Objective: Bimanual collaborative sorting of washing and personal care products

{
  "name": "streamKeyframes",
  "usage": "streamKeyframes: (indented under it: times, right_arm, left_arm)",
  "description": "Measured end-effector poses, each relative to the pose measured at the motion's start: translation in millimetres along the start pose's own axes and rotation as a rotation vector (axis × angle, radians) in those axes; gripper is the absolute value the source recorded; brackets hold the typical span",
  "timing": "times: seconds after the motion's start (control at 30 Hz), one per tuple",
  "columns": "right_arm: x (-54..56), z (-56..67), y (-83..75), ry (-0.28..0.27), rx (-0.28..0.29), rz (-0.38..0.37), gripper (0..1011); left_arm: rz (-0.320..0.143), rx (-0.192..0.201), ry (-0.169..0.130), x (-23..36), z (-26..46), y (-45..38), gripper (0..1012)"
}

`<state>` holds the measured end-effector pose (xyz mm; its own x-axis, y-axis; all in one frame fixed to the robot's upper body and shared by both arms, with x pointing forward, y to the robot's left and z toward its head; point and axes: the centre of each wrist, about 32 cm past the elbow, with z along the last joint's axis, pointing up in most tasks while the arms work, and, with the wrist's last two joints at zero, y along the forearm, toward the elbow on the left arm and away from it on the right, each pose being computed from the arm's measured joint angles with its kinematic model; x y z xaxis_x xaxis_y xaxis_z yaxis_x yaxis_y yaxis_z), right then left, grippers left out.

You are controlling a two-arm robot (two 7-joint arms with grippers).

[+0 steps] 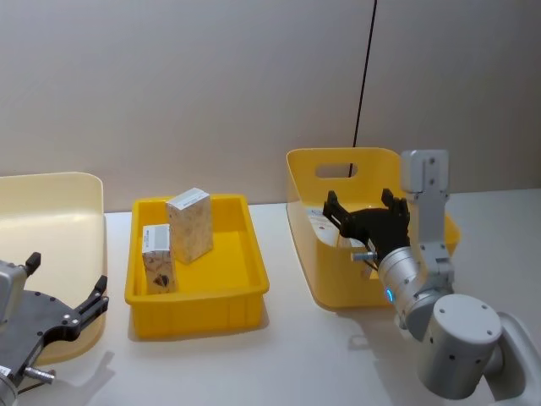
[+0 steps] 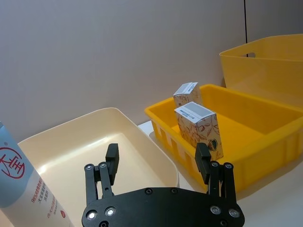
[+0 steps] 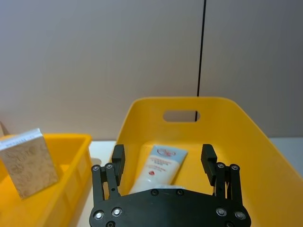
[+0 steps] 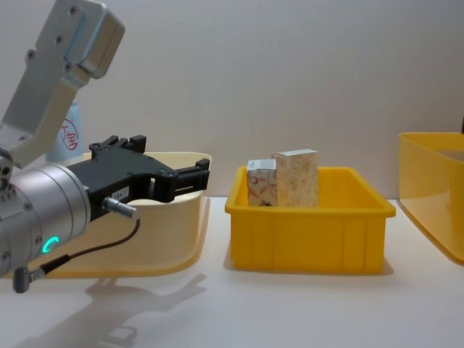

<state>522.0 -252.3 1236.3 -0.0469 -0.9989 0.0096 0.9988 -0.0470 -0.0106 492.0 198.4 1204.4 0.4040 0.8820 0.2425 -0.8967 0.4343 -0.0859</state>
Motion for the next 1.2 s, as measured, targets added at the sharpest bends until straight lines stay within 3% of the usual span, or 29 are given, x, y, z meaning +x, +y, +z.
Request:
streamKeyframes:
  times: [0.43,0.53,0.8,1.2]
  right_arm:
    - [2.2,7.8,-6.0,0.027,0.189,0.089,1001]
    - [2.4,9.3,-6.9,0.03,0.208,0.099,1001]
    - [2.1,5.9,-10.2,0.024,0.2,0.112,1001]
    - [-3.3,-16.9,-36.5,-0.008,0.16,0.225,1001]
  left_arm:
    - [0.0,0.0,0.0,0.0,0.0,0.0,1003]
    - [0.0,0.0,0.0,0.0,0.0,0.0,1003]
    - [0.0,0.0,0.0,0.0,0.0,0.0,1003]
    - [0.0,0.0,0.0,0.0,0.0,0.0,1003]
